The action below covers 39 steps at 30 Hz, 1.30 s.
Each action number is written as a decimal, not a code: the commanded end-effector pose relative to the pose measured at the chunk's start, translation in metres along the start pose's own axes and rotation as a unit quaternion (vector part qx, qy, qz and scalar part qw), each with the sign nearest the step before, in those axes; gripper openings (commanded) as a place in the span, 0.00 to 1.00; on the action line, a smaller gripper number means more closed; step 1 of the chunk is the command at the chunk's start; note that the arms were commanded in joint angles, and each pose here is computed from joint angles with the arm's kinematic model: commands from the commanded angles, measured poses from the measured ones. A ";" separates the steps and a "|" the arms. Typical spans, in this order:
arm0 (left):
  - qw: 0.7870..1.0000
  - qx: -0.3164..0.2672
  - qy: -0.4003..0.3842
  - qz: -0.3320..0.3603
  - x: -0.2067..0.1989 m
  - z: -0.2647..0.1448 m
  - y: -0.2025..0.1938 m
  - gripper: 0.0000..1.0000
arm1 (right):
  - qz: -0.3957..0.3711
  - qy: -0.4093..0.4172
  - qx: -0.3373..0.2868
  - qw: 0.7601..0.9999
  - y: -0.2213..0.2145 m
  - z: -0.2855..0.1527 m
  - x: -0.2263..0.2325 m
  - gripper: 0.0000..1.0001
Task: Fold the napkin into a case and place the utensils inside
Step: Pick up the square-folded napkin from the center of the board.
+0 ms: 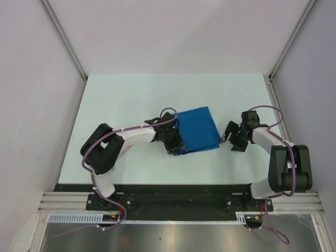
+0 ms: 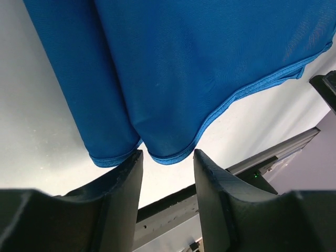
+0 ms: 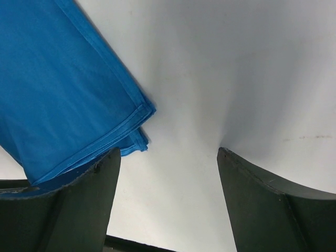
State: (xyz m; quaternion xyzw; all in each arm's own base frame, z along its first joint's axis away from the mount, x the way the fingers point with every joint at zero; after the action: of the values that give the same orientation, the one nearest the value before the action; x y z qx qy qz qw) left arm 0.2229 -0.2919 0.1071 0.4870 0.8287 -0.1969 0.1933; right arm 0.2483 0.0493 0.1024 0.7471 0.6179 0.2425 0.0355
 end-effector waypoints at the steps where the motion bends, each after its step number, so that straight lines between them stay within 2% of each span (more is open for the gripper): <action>1: 1.000 0.002 -0.025 -0.009 -0.016 -0.003 -0.001 0.46 | -0.016 0.025 -0.015 0.999 0.017 0.001 0.004 0.79; 2: 1.000 0.000 -0.025 -0.008 -0.017 -0.003 0.000 0.38 | -0.015 0.027 -0.013 0.999 0.018 0.002 0.004 0.79; 4: 1.000 -0.004 -0.027 -0.005 -0.018 -0.004 0.000 0.30 | -0.017 0.032 -0.014 0.999 0.019 0.005 0.004 0.79; 12: 0.999 -0.013 -0.030 -0.006 -0.002 -0.008 -0.002 0.18 | -0.012 0.060 -0.006 0.998 0.024 0.014 0.008 0.75; 13: 0.999 -0.013 -0.034 -0.006 -0.002 -0.009 -0.002 0.18 | -0.011 0.066 -0.004 0.998 0.024 0.016 0.009 0.70; 16: 0.999 -0.009 -0.034 -0.006 -0.002 -0.007 -0.003 0.19 | -0.020 0.064 0.002 0.998 0.024 0.023 0.009 0.66; 18: 0.999 -0.009 -0.037 -0.003 -0.003 -0.008 -0.002 0.19 | -0.041 0.033 -0.002 0.999 0.027 0.026 0.010 0.65; 23: 0.999 -0.006 -0.045 0.000 -0.005 -0.009 -0.003 0.28 | -0.093 -0.025 -0.002 0.995 0.036 0.029 0.017 0.63; 26: 0.999 -0.004 -0.049 0.001 -0.007 -0.009 -0.003 0.32 | -0.118 -0.062 0.021 0.991 0.032 0.034 0.020 0.57; 33: 0.999 -0.001 -0.051 0.004 -0.009 -0.009 -0.001 0.34 | -0.143 -0.114 0.027 0.983 0.032 0.034 0.022 0.43; 39: 0.999 0.000 -0.052 0.007 -0.009 -0.008 0.000 0.33 | -0.158 -0.129 0.045 0.978 0.021 0.039 0.025 0.40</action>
State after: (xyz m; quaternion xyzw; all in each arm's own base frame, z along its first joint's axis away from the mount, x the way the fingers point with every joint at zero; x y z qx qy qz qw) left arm 0.2206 -0.2894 0.0999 0.4826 0.8268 -0.2035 0.2053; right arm 0.2932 0.0804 0.0928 0.6716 0.7152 0.1578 0.1117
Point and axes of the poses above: each gripper's point midway between its finger pads, its own z axis out along the fingers, its own x axis along the line the jaws close on, y = z × x, the point moved 8 cm from there along -z, back along the fingers, and after that the axes turned 14 degrees about -z, right-handed, at the moved point
